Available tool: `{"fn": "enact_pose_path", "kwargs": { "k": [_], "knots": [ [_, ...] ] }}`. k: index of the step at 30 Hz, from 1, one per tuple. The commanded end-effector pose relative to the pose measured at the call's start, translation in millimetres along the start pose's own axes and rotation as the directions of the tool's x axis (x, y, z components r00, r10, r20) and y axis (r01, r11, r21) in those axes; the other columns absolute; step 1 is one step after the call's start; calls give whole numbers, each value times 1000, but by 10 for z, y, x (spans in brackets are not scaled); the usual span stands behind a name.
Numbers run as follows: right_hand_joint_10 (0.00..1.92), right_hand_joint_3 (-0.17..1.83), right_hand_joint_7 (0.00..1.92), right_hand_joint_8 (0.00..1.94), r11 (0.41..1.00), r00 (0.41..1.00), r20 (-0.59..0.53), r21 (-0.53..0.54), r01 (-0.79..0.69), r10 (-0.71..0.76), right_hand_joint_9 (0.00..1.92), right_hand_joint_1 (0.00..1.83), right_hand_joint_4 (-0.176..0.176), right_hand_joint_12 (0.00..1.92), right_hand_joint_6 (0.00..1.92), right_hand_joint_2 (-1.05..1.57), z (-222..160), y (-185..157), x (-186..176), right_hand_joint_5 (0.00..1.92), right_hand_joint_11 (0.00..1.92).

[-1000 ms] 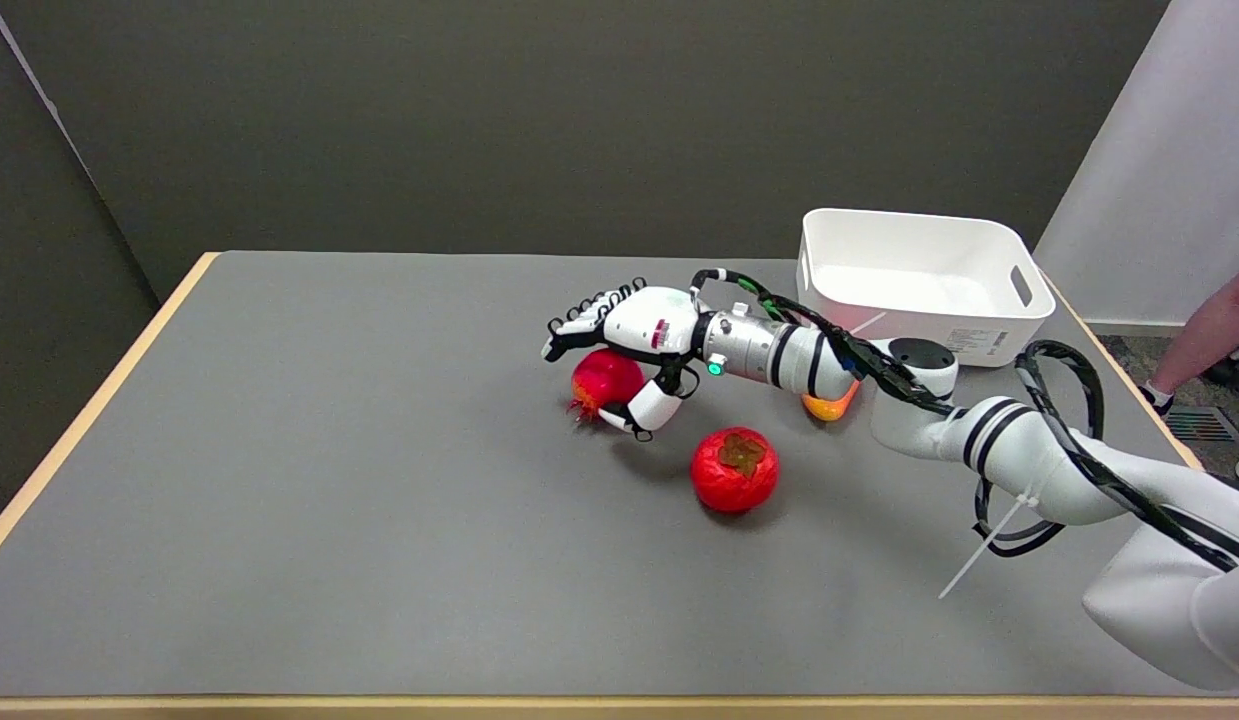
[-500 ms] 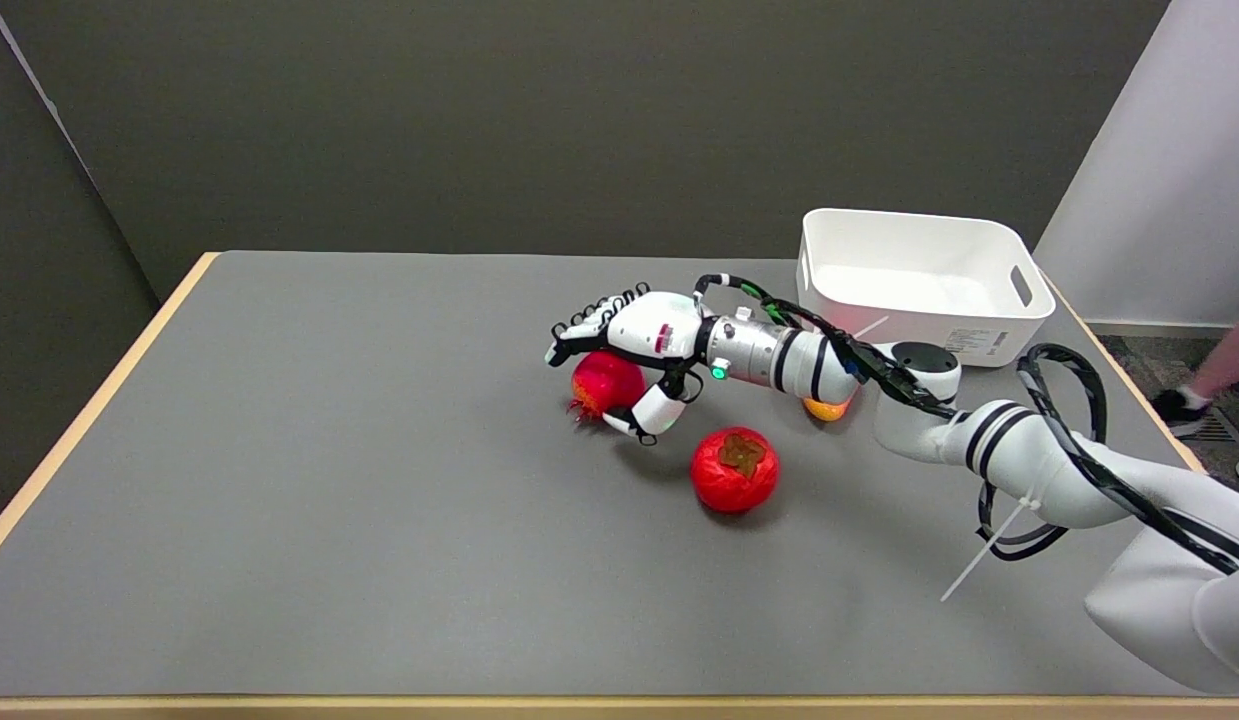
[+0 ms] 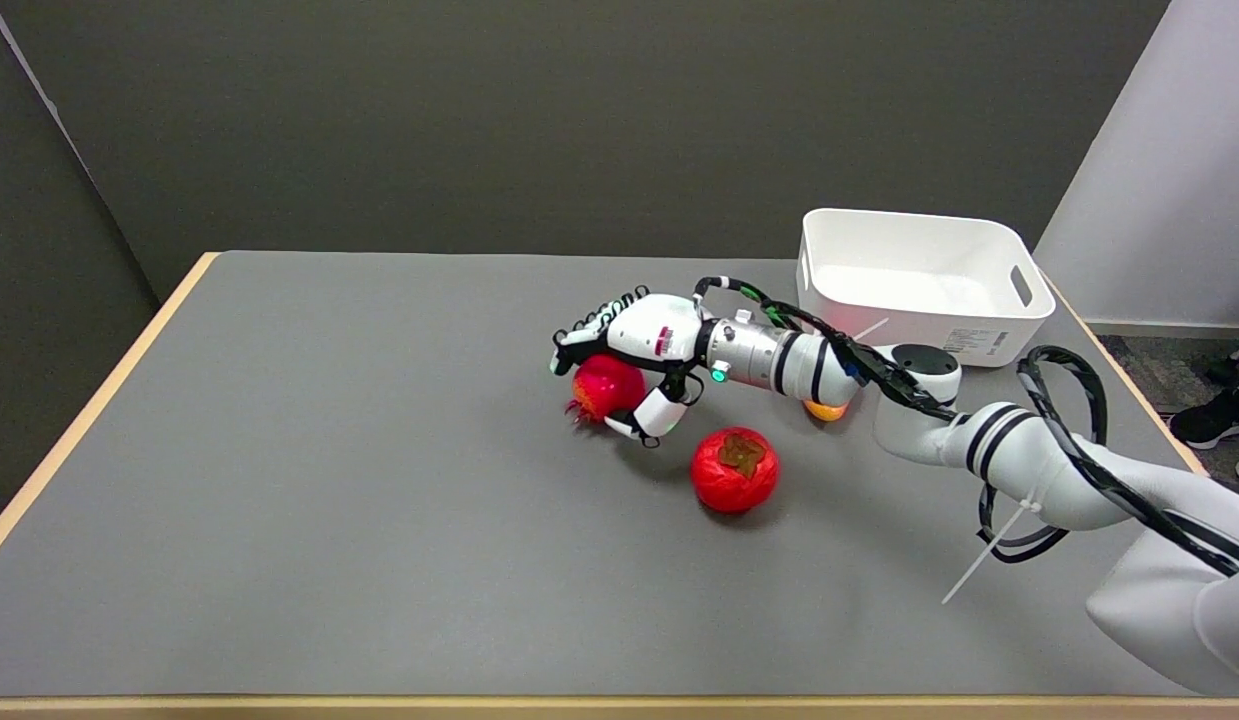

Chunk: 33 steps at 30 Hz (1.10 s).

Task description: Pick up the pomegranate.

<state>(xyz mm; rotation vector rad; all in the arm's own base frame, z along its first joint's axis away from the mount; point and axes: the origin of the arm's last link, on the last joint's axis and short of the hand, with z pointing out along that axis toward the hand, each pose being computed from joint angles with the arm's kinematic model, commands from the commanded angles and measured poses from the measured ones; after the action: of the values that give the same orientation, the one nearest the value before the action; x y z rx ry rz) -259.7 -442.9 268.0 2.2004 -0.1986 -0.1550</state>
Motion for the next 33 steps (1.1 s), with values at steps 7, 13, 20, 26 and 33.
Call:
{"fn": "enact_pose_path", "kwargs": {
  "k": [7, 13, 20, 26, 33],
  "knots": [
    [1150, 884, 642, 857, 998, 998, -4, 9, 66, -66, 603, 940, 118, 1536, 1046, 815, -6, -41, -12, 419, 422],
    [1254, 189, 776, 1360, 998, 998, -8, 6, 63, -63, 687, 1160, -32, 1655, 1545, 1198, -17, -40, -13, 520, 558],
    [1267, 164, 836, 1309, 997, 996, -30, 7, 80, -80, 791, 1157, -78, 1786, 1596, 1196, -35, -35, 20, 558, 728],
    [1339, 250, 836, 1357, 998, 994, -94, 1, 62, -61, 808, 1158, -83, 1798, 1598, 1157, -107, 0, 156, 560, 737],
    [1355, 308, 850, 1332, 997, 960, -270, -42, 62, -71, 811, 1161, -70, 1810, 1580, 1117, -373, 98, 622, 587, 732]
  ]
}}
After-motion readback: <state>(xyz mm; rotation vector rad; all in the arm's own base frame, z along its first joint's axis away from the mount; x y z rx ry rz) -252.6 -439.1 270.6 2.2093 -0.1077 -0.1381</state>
